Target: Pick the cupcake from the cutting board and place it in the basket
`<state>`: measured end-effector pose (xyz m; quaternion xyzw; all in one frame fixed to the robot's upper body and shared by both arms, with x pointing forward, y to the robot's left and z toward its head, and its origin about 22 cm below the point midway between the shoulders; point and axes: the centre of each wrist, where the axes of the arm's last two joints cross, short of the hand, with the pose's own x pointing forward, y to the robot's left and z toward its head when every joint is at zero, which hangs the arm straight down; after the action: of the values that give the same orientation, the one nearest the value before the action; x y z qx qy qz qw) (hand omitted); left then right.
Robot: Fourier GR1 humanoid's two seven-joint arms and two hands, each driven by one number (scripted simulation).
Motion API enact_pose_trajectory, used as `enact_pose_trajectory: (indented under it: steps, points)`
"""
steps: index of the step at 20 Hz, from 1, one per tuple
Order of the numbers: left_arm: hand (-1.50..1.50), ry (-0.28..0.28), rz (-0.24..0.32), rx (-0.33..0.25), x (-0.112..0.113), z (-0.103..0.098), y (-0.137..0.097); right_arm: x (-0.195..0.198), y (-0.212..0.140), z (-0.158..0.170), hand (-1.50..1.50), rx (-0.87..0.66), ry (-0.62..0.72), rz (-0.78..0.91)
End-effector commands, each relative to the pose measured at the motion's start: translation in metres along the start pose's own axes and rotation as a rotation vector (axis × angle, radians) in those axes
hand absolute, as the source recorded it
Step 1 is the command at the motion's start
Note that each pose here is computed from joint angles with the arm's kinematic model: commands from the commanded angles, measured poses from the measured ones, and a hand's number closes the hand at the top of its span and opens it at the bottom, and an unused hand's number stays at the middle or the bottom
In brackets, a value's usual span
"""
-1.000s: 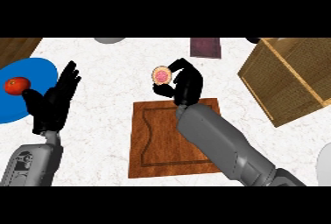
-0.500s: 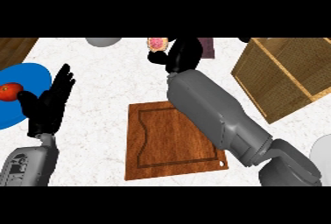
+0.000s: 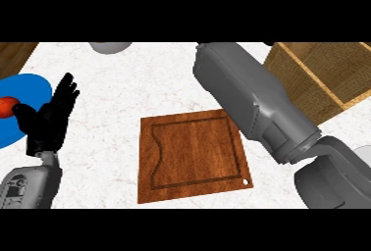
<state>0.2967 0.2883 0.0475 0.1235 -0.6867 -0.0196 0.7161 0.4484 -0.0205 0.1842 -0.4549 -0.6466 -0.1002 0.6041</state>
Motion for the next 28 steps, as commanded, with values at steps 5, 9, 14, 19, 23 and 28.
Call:
enact_pose_trajectory:
  steps: [5,9,14,19,23,28]
  points:
    - [0.0,-0.012,0.002,-0.01,0.0,-0.002,0.008,0.009,-0.026,-0.061,1.5,-0.13,0.071,0.096]
    - [0.0,-0.003,0.002,-0.01,-0.002,-0.003,0.0,0.004,-0.039,-0.084,1.5,-0.135,0.091,0.154]
    - [0.0,-0.01,-0.001,-0.016,0.004,0.0,0.002,-0.016,-0.039,-0.091,1.5,-0.129,0.141,0.236]
    - [0.0,-0.012,-0.002,-0.02,-0.004,0.006,-0.011,-0.053,-0.049,-0.112,1.5,-0.141,0.209,0.258]
    - [0.0,-0.022,0.006,-0.003,0.001,0.006,-0.018,-0.073,-0.055,-0.122,1.5,-0.138,0.216,0.283]
    - [0.0,-0.003,-0.008,-0.01,0.017,-0.004,0.005,-0.112,-0.056,-0.121,1.5,-0.122,0.238,0.271]
